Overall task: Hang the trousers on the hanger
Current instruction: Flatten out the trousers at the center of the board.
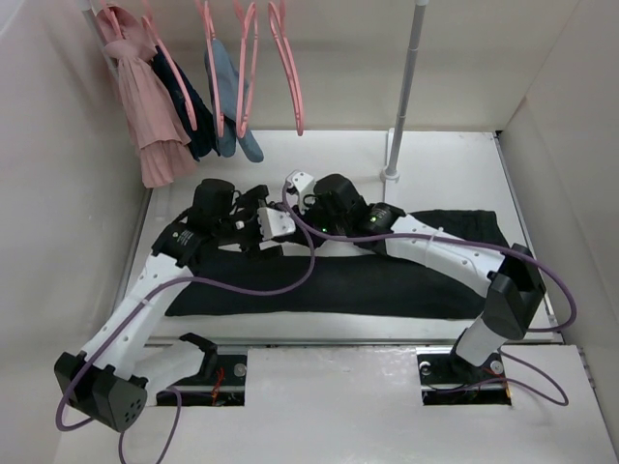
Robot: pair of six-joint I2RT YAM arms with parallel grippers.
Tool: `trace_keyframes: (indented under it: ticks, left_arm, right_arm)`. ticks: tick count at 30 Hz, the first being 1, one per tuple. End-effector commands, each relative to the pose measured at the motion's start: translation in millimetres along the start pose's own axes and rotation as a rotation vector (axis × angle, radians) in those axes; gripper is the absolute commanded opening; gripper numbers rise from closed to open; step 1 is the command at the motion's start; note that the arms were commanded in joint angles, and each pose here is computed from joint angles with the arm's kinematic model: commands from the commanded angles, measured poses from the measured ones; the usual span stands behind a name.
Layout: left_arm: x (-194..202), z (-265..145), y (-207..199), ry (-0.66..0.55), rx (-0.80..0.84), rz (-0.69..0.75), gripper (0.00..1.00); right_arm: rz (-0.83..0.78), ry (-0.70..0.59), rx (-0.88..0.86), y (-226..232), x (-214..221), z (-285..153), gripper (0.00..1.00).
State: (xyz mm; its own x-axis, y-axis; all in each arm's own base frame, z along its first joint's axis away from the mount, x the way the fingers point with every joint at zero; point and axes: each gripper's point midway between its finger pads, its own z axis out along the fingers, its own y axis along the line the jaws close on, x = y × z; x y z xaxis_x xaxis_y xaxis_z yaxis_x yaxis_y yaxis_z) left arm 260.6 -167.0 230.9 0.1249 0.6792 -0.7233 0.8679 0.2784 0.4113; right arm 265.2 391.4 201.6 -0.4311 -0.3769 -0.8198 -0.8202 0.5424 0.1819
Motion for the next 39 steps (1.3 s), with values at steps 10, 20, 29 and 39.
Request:
trace_keyframes:
  ticks: [10,20,29,39]
  left_arm:
    - [2.6,49.3,-7.1,-0.004,0.123,0.272,0.95]
    - [22.3,37.6,-2.9,0.112,0.048,0.131,0.00]
    - [84.9,-2.0,15.5,0.385,-0.198,-0.045,0.00]
    - [96.2,-29.3,56.9,0.484,-0.474,-0.216,0.00]
  right_arm:
    - [-0.039,-0.008,-0.156,27.9,-8.7,0.3,0.00]
    - [0.066,0.013,-0.075,-2.4,-2.0,-3.7,0.67]
    - [0.583,-0.154,0.515,-201.9,29.8,-127.3,1.00]
    - [1.231,0.025,1.077,-362.7,189.8,-259.1,1.00]
